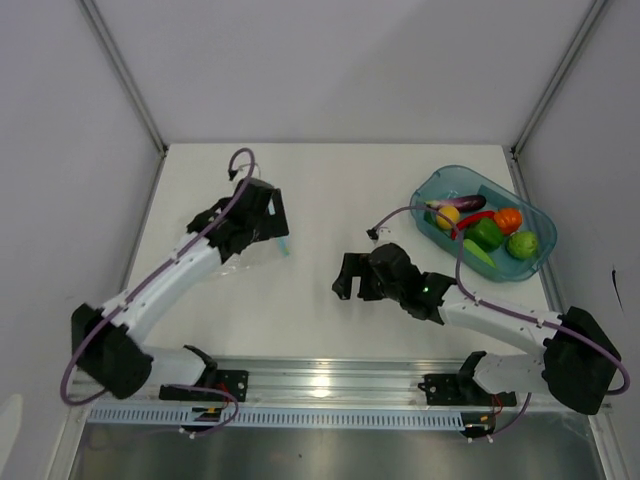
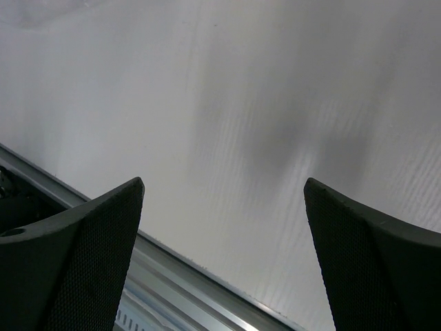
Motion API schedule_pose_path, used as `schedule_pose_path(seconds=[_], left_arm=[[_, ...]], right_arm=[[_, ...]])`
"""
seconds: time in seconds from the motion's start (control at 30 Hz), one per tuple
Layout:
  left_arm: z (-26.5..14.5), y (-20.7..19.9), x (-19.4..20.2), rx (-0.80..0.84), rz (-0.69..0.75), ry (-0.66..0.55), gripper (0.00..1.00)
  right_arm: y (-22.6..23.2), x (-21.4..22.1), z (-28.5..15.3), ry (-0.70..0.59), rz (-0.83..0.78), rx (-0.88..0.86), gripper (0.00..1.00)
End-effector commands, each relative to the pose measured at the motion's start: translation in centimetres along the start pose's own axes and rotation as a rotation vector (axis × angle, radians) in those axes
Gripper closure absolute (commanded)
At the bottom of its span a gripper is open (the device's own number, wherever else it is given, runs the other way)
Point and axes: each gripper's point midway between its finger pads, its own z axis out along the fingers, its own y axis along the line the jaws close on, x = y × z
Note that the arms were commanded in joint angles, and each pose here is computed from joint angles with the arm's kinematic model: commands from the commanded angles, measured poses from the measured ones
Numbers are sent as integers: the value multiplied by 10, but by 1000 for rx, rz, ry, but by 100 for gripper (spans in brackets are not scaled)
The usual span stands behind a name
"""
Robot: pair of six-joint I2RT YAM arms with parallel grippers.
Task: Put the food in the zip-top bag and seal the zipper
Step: Pick up the zipper food storage bag at the center of the board.
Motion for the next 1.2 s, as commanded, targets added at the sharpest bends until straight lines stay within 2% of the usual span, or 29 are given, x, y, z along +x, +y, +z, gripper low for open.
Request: schedule_pose_path(seconds=[0.0, 0.03, 0.13, 0.17, 0.33, 0.37, 0.4, 0.5, 0.63, 0.83, 1.07, 1.17], left_arm=[[17, -9, -26, -78, 93, 19, 12], [22, -2, -20, -129, 127, 60, 12], [43, 1, -32, -248, 186, 76, 11], [45, -7, -45, -241, 183, 55, 11], [90, -12, -30, -299, 276, 144, 11], [91, -17, -39, -295, 274, 139, 11], [104, -16, -28, -319, 291, 180, 11], [114, -19, -35, -346, 304, 178, 12], [140, -12, -22, -441, 360, 233, 12], [159, 11, -6, -567, 385, 287, 12], [173, 30, 16, -624, 386, 341, 16], [175, 27, 18, -586, 358, 329, 20]], right_arm=[[-13, -5, -10, -69, 41, 39, 1], [-15, -4, -12, -77, 42, 42, 1], [-20, -7, -20, -102, 36, 46, 1], [-21, -8, -22, -106, 32, 47, 1], [-35, -6, -28, -107, 7, 82, 1], [-40, -7, -29, -112, 14, 86, 1], [-41, -6, -29, -107, 18, 77, 1], [-52, -3, -31, -115, 39, 78, 1], [-67, 0, -34, -119, 70, 83, 1], [-82, -1, -44, -144, 102, 93, 1], [-90, -2, -48, -153, 124, 95, 1], [-90, 1, -47, -146, 130, 94, 1]])
